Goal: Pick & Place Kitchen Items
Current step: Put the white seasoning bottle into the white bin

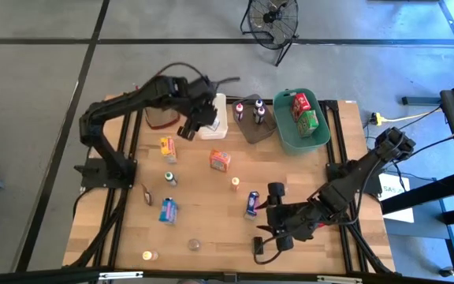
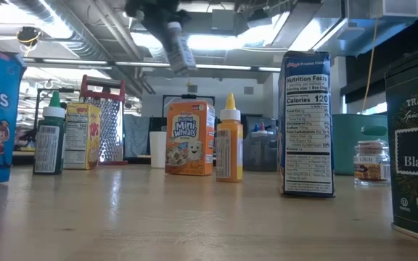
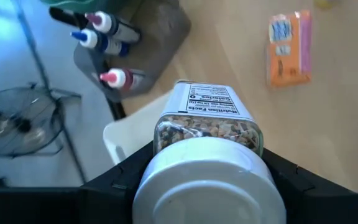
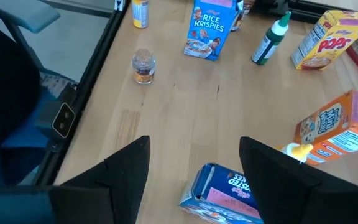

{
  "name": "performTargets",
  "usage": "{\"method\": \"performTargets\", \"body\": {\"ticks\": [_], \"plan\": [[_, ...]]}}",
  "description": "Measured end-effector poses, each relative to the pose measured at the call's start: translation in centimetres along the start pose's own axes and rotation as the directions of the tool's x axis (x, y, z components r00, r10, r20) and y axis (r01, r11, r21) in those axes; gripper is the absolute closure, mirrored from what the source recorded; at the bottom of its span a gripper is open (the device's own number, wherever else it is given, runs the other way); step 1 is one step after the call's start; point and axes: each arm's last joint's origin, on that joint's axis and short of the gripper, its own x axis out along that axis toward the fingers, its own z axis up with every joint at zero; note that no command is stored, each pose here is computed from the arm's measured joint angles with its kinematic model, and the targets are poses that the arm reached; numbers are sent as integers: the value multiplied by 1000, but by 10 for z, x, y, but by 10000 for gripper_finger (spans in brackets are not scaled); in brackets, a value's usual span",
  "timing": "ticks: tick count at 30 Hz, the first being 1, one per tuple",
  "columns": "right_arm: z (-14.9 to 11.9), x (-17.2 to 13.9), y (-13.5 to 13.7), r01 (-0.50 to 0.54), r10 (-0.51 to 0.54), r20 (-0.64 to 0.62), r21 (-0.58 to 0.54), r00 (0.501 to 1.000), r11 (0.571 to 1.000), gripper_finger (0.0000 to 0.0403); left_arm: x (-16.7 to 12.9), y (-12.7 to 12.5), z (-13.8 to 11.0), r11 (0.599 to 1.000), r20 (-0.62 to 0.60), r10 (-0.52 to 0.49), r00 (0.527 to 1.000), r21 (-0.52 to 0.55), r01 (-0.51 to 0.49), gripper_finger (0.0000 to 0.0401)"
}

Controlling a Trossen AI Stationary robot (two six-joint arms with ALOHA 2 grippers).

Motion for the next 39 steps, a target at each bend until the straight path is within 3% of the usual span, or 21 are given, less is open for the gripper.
{"method": "performTargets", "body": {"ticks": [4, 13, 17, 24, 30, 39], "plan": [[0, 2, 1, 0, 0, 1, 0, 1000, 1000, 153, 12, 20, -10, 998, 41, -13, 999, -55, 15, 201], [-1, 4, 1, 2, -2, -4, -17, 1000, 1000, 153, 74, 57, -39, 982, -74, -99, 992, -169, 85, 201], [-1, 4, 1, 2, -3, -5, -43, 1000, 999, 153, 99, 70, -55, 959, -70, -170, 983, -242, 148, 201], [-4, 4, 0, 10, -13, -37, -83, 999, 997, 153, 134, 88, -81, 910, -91, -208, 974, -383, 159, 201], [-7, 3, -1, 17, -23, -65, -100, 998, 995, 153, 143, 95, -95, 885, -113, -220, 969, -441, 149, 201], [-10, 3, -2, 19, -32, -89, -137, 996, 990, 153, 147, 95, -100, 892, -174, -201, 964, -440, 106, 200]]}}
